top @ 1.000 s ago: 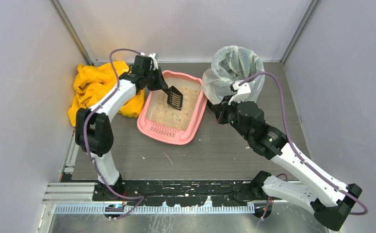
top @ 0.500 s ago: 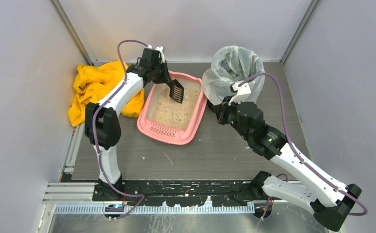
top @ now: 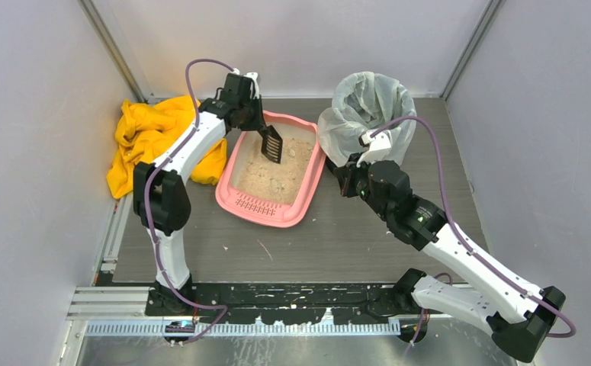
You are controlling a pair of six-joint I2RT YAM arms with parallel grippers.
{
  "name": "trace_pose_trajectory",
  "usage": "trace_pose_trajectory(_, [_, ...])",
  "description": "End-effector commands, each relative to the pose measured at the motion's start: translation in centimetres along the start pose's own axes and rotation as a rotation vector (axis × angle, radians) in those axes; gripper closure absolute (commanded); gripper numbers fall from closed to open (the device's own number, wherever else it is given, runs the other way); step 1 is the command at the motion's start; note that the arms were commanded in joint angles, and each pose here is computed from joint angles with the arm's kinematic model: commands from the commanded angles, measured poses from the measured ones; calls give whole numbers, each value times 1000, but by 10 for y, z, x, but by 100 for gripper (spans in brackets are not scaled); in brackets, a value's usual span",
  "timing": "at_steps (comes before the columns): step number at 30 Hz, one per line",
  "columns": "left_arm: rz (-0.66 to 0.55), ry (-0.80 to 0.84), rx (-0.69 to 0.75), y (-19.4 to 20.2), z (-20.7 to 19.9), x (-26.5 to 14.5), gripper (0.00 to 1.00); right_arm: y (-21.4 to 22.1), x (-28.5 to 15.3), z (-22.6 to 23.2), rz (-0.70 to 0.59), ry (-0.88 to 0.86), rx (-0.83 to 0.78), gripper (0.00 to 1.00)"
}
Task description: Clean the litter box
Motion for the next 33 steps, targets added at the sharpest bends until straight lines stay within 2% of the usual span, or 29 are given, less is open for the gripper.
trace_pose_trajectory(1, [37,-70,64,1,13,2,100,-18,-3,5,-78,-25,25,99])
trace_pose_trajectory(20, [152,258,-72,33,-37,45,100,-12,-4,-3,-75,6,17,99])
trace_pose_trajectory(33, [188,404,-205,48,-35,45,100,-3,8,-1,-43,6,24,99])
Point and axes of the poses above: each gripper's point midway between its finger pads, its own x axis out along the fingers, its own z axis along the line the jaws close on, y = z × x, the point moved 4 cm from there along -x, back along the fingers, and after that the axes turned 4 degrees about x, right-handed, at the moved point
